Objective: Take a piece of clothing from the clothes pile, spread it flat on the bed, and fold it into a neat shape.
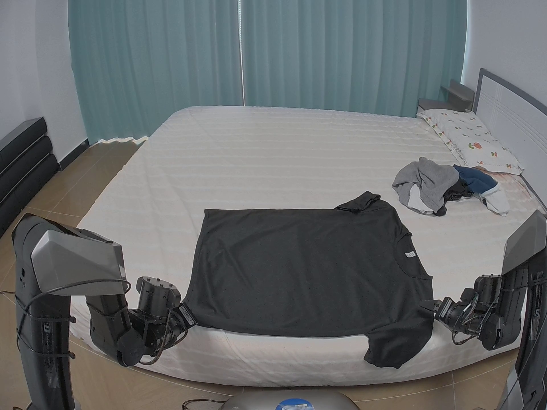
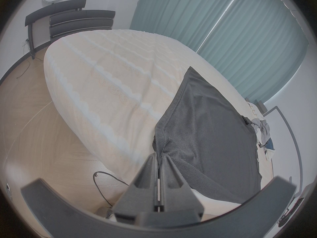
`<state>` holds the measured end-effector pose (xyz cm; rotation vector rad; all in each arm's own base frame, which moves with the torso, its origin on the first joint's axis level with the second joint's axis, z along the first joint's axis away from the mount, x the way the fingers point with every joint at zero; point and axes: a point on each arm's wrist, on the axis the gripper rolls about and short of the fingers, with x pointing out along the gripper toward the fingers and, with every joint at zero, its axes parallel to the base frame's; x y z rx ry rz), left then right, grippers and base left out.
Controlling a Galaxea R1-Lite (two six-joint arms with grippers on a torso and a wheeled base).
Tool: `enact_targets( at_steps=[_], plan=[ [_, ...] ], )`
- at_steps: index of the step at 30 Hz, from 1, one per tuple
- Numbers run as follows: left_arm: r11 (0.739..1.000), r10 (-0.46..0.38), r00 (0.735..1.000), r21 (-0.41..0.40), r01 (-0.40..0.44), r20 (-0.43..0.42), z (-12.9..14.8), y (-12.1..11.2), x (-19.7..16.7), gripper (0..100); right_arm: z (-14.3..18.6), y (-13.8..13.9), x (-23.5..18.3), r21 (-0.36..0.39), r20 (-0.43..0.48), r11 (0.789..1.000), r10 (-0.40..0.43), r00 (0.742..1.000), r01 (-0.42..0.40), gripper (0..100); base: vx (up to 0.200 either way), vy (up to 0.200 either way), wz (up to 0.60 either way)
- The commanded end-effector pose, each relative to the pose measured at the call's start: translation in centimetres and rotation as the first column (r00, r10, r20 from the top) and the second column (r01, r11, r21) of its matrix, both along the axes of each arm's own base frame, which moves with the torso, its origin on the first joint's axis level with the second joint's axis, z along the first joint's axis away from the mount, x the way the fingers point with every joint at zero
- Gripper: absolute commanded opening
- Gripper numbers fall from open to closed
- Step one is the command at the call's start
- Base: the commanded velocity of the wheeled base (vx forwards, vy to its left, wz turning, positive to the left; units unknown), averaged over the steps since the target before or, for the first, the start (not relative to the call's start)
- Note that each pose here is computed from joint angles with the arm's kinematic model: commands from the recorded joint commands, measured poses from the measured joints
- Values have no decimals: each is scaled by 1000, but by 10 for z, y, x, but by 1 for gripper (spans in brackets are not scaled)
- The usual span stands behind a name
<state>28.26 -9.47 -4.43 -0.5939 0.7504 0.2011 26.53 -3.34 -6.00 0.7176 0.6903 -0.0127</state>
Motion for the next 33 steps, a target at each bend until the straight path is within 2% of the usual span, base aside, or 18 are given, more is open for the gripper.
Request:
enact_targets(
  at_steps=[1, 3, 9, 15, 24, 25, 33],
  plan=[
    [1000, 4, 1000, -1, -4, 1, 0, 1, 0, 0, -2, -1, 11, -13, 45, 1000, 8, 999, -8, 0, 0, 0, 0],
    [1000, 6, 1000, -2, -6, 2, 1, 1, 0, 0, -1, -3, 25, -19, 78, 1000, 7, 997, -6, 0, 0, 0, 0],
    [1000, 7, 1000, -1, -7, 1, 0, 2, 1, 0, 0, -6, 51, -17, 72, 1000, 11, 997, -10, 0, 0, 0, 0],
    [1000, 9, 1000, -1, -9, 1, 0, 2, 1, 0, 2, -4, 65, -24, 117, 999, 26, 993, -23, 0, 0, 0, 0],
    [1000, 8, 1000, 1, -8, -3, -1, 2, 1, 0, -1, -2, 74, -23, 113, 999, 35, 993, -32, 0, 0, 0, 0],
    [1000, 9, 1000, 0, -9, -3, -1, 2, 1, 0, -1, -2, 74, -22, 111, 999, 34, 993, -31, 100, 0, 0, 0],
    [1000, 8, 1000, 1, -8, -8, -2, 2, 1, 0, 16, -18, 67, -28, 140, 999, -13, 990, 17, 100, 0, 0, 0]
  ],
)
